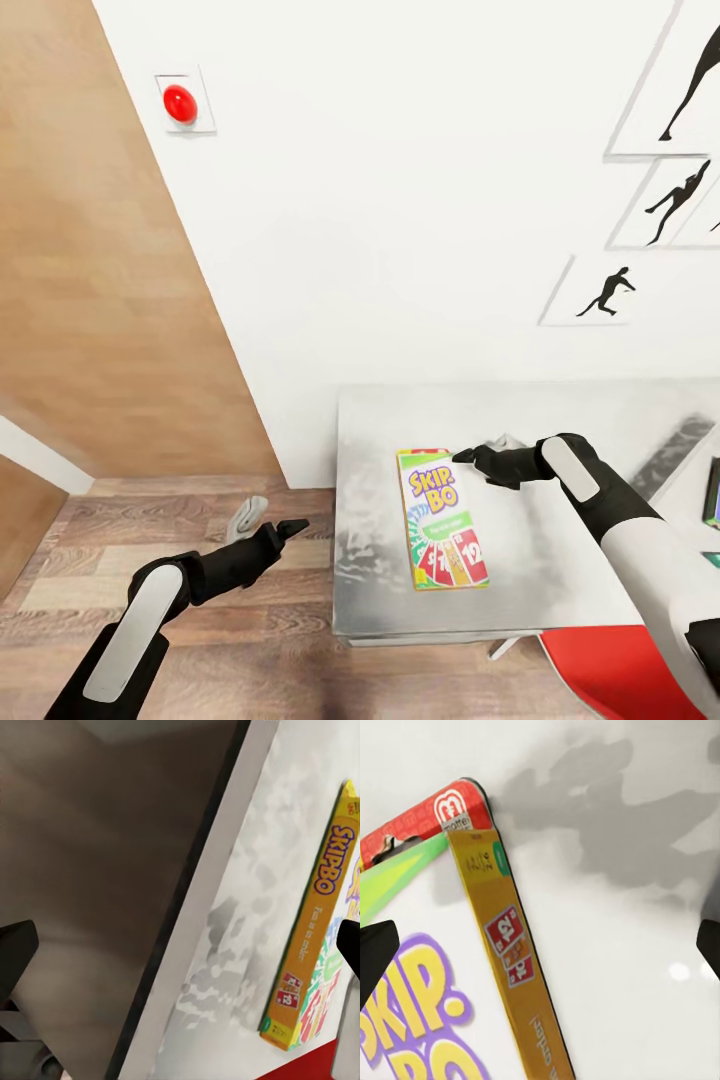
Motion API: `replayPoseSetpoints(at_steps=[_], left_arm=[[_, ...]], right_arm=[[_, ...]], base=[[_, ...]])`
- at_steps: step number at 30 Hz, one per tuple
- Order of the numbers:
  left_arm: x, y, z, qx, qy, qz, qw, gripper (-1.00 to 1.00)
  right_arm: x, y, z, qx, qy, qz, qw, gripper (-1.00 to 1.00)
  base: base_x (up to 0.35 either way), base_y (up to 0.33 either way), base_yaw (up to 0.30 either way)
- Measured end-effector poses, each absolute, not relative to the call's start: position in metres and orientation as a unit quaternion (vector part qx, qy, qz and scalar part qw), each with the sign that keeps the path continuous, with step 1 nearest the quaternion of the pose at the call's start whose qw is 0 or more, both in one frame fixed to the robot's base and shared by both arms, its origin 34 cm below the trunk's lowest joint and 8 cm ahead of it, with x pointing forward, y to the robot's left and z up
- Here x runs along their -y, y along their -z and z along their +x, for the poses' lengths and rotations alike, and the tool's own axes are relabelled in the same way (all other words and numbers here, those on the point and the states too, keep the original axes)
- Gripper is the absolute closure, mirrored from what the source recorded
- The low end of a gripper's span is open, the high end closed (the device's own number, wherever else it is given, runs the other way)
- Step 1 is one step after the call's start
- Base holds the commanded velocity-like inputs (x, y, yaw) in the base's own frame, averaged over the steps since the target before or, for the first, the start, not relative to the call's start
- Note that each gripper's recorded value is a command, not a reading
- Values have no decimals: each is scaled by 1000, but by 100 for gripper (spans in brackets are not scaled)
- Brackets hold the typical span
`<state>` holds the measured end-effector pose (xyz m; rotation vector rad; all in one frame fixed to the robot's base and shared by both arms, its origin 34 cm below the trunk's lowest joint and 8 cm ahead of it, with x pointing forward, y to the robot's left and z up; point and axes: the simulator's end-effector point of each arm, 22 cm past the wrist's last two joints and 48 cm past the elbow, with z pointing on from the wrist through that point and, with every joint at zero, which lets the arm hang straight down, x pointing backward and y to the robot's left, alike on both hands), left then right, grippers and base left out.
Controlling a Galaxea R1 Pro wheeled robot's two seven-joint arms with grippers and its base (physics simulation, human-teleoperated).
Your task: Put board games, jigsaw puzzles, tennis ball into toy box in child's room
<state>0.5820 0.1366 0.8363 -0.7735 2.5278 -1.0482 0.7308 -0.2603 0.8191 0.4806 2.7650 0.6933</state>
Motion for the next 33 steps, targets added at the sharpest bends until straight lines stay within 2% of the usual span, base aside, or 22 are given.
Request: replayPoseSetpoints(at_steps=[9,33], left_arm=[[-137,-839,581,-879,365,-268,150,-100],[-137,-840,585,-878,366,-267,152,-100]], right_arm=[[258,-819,727,-948,-242,167,122,-100],[250,-821,731,-946,-249,166,123,-100]], base=[[0,0,158],[0,0,257]])
